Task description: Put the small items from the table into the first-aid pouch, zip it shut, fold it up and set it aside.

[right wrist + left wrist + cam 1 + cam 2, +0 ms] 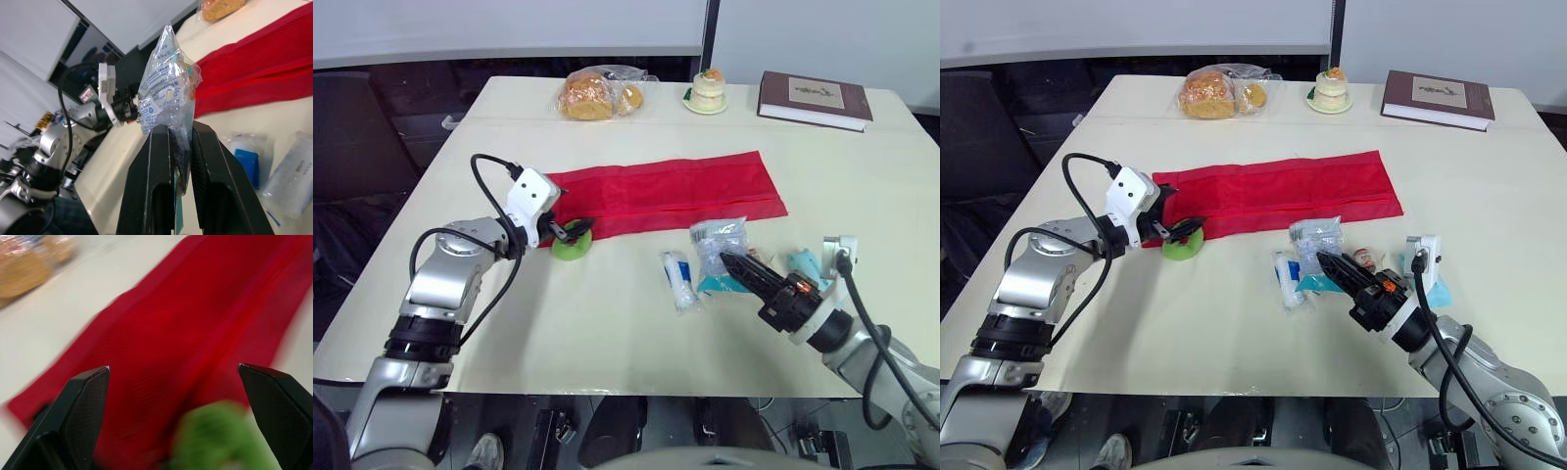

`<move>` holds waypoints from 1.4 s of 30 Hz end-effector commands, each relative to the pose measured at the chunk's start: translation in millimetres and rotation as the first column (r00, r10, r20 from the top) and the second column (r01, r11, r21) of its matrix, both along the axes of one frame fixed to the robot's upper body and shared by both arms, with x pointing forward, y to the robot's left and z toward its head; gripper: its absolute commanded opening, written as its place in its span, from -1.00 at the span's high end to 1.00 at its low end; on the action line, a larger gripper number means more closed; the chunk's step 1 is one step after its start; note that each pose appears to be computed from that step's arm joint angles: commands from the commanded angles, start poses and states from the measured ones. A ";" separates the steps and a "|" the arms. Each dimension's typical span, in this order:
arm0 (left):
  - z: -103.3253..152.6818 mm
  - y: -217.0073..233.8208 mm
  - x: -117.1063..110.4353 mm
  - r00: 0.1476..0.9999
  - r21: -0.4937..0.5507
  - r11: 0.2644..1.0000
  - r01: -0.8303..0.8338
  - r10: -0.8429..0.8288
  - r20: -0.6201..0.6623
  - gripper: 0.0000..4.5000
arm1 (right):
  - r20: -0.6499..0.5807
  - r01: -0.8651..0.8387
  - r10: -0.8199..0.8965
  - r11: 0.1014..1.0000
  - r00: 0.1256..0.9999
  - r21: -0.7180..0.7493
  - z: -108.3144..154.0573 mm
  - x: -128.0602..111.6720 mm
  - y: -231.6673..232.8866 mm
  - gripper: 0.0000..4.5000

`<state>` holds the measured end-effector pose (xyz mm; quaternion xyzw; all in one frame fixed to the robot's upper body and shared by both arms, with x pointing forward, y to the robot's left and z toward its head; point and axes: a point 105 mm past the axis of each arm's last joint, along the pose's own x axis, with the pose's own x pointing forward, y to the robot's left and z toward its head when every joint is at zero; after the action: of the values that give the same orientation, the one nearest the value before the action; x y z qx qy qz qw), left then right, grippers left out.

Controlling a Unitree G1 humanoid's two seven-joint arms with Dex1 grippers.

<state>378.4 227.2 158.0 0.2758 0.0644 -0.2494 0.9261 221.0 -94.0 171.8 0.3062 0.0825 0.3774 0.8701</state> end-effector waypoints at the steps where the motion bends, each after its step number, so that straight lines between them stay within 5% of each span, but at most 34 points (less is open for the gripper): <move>1: 11.4 8.1 11.5 0.995 0.100 0.994 -0.045 0.036 0.090 -0.97 | 0.059 -0.018 0.017 1.000 0.998 0.015 11.2 -5.0 4.4 0.98; 23: -11.3 2.7 -4.9 0.999 0.208 0.978 -0.011 0.002 0.044 -0.97 | 0.085 -0.031 0.029 0.999 0.996 0.019 13.7 -0.8 11.4 0.98; 33: -16.1 2.8 1.8 0.980 0.431 0.898 -0.083 -0.005 0.200 -0.97 | 0.092 -0.010 0.009 1.000 0.996 0.006 15.3 2.1 9.6 0.98; 42: -11.1 -0.5 7.2 0.965 0.401 0.909 -0.113 0.004 0.262 -0.87 | 0.091 -0.001 0.000 1.000 0.996 0.004 14.3 3.8 10.4 0.98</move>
<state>384.6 228.8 137.3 0.4928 0.0248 -0.1683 0.8534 227.5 -86.4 178.1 0.2910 0.0583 0.3811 0.8756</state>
